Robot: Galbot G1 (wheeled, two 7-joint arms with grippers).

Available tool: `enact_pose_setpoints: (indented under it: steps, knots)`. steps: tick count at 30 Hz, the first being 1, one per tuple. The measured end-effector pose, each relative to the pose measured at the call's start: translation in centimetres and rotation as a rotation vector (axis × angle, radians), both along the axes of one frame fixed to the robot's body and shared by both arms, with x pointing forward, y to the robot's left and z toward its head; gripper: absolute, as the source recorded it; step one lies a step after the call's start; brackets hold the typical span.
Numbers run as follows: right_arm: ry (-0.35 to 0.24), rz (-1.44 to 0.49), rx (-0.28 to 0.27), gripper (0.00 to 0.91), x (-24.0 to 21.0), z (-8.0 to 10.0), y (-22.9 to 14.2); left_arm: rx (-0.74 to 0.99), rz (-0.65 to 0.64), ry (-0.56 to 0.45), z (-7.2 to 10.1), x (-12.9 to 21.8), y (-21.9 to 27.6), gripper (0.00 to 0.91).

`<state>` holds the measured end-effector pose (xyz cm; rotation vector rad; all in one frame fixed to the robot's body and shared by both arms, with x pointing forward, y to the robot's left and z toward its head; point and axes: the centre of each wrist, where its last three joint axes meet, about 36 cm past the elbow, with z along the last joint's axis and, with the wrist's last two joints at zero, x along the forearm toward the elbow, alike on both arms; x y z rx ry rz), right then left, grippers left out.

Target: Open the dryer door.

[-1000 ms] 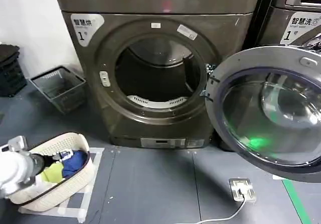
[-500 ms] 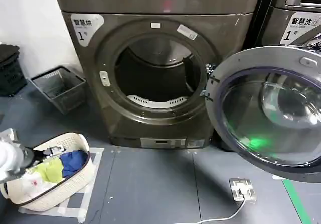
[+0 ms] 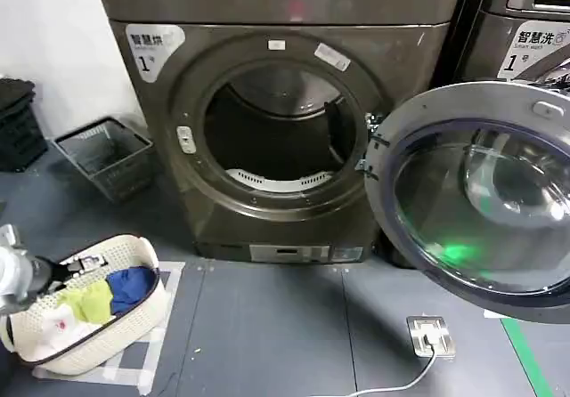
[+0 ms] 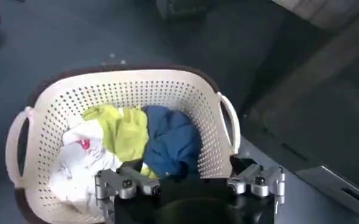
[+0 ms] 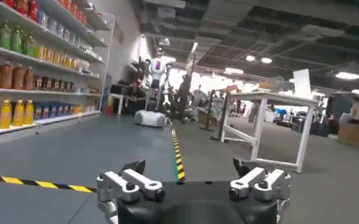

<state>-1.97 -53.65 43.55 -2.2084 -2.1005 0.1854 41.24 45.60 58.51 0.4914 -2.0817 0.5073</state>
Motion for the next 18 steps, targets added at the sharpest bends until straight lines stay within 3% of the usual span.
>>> enact_pose_setpoints:
  steps: [18]
  knots:
    - [-0.008, 0.012, -0.018, 0.907, 0.09, 0.24, 0.03, -0.053, 0.022, 0.036, -0.38, 0.51, 0.68, 0.907]
